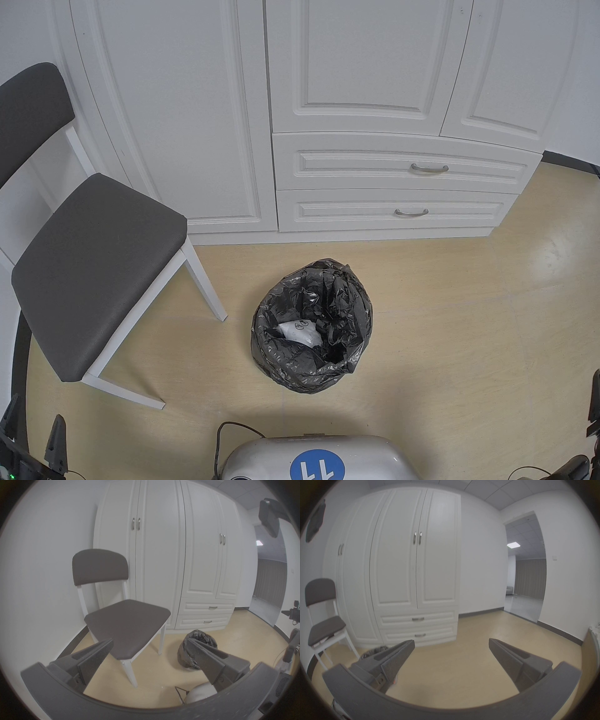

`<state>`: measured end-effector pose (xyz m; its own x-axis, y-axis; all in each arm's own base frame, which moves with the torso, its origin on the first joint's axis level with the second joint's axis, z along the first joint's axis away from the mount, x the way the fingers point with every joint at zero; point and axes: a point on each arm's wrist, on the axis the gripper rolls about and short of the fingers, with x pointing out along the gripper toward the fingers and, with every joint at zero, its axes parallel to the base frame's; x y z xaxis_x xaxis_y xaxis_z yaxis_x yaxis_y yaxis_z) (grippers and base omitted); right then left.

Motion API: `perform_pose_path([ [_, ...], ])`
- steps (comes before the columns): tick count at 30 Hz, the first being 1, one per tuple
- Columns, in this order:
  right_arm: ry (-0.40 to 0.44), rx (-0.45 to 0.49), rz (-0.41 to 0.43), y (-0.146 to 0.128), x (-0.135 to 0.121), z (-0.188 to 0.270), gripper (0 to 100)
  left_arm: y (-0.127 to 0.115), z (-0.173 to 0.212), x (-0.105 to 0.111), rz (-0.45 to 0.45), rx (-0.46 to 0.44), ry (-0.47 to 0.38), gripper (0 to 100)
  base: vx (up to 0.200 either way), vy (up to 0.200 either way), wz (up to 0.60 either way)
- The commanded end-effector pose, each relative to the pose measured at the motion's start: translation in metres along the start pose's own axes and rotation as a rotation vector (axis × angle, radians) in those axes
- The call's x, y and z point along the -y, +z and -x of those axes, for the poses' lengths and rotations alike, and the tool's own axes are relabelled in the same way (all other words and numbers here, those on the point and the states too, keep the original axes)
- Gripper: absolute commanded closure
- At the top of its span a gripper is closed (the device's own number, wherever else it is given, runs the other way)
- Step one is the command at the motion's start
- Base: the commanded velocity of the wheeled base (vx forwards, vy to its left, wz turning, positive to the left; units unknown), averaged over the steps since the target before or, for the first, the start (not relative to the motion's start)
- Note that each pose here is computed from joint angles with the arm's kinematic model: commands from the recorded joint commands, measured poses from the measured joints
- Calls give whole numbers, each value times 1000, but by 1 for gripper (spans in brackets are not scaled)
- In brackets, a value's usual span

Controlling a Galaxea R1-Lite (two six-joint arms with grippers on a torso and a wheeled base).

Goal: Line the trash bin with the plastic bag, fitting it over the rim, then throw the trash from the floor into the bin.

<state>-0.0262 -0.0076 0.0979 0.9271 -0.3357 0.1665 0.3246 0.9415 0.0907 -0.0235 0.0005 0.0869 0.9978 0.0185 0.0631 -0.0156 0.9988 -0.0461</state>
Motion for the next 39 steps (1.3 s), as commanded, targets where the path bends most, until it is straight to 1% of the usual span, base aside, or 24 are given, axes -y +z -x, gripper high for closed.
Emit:
perform_pose_path([
  [1, -2, -101, 29, -15, 1, 1, 0, -11, 0, -1, 1, -62, 18, 0, 0, 0, 0],
  [3, 15, -102, 27, -15, 0, 1, 0, -11, 0, -1, -5, -61, 18, 0, 0, 0, 0],
  [6, 101, -105, 25, -15, -2, 1, 0, -11, 0, -1, -10, -63, 16, 0, 0, 0, 0],
  [7, 101, -105, 25, -15, -2, 1, 0, -11, 0, -1, -10, -63, 16, 0, 0, 0, 0],
  [8, 154, -109, 21, -15, -3, 1, 0, -11, 0, -1, -11, -63, 16, 0, 0, 0, 0],
  [9, 167, -108, 20, -15, -3, 1, 0, -11, 0, -1, -11, -63, 16, 0, 0, 0, 0],
  [10, 205, -110, 19, -15, -4, 1, 0, -11, 0, -1, -10, -63, 16, 0, 0, 0, 0],
  [11, 223, -111, 21, -15, -4, 1, 0, -11, 0, -1, -8, -63, 16, 0, 0, 0, 0],
  [12, 223, -111, 21, -15, -4, 1, 0, -11, 0, -1, -8, -63, 16, 0, 0, 0, 0],
  [13, 253, -130, 12, -17, -5, 2, 0, -11, 0, -1, -8, -62, 18, 0, 0, 0, 0],
  [14, 287, -132, 19, -17, -6, 2, 0, -11, 0, -1, -8, -62, 18, 0, 0, 0, 0],
  [15, 298, -132, 22, -17, -6, 2, 0, -11, 0, -1, -8, -62, 18, 0, 0, 0, 0],
  [16, 350, -140, 42, -18, -7, 3, 0, -11, 0, -1, -7, -62, 18, 0, 0, 0, 0],
  [17, 371, -178, 76, -22, -7, 3, 0, -11, 0, -1, -4, -62, 18, 0, 0, 0, 0],
  [19, 372, -204, 81, -22, -6, 4, 0, -11, 0, -1, -2, -62, 18, 0, 0, 0, 0],
  [25, 348, -184, 49, -23, -6, 3, 0, -11, 0, -1, -5, -61, 19, 0, 0, 0, 0],
  [31, 348, -183, 52, -23, -6, 3, 0, -11, 0, -1, 4, -61, 20, 0, 0, 0, 0],
  [35, 349, -182, 52, -22, -6, 3, 0, -11, 0, -1, -30, -63, 14, 0, 0, 0, 0],
  [39, 348, -182, 50, -22, -6, 3, 0, -11, 0, -1, -28, -63, 14, 0, 0, 0, 0],
])
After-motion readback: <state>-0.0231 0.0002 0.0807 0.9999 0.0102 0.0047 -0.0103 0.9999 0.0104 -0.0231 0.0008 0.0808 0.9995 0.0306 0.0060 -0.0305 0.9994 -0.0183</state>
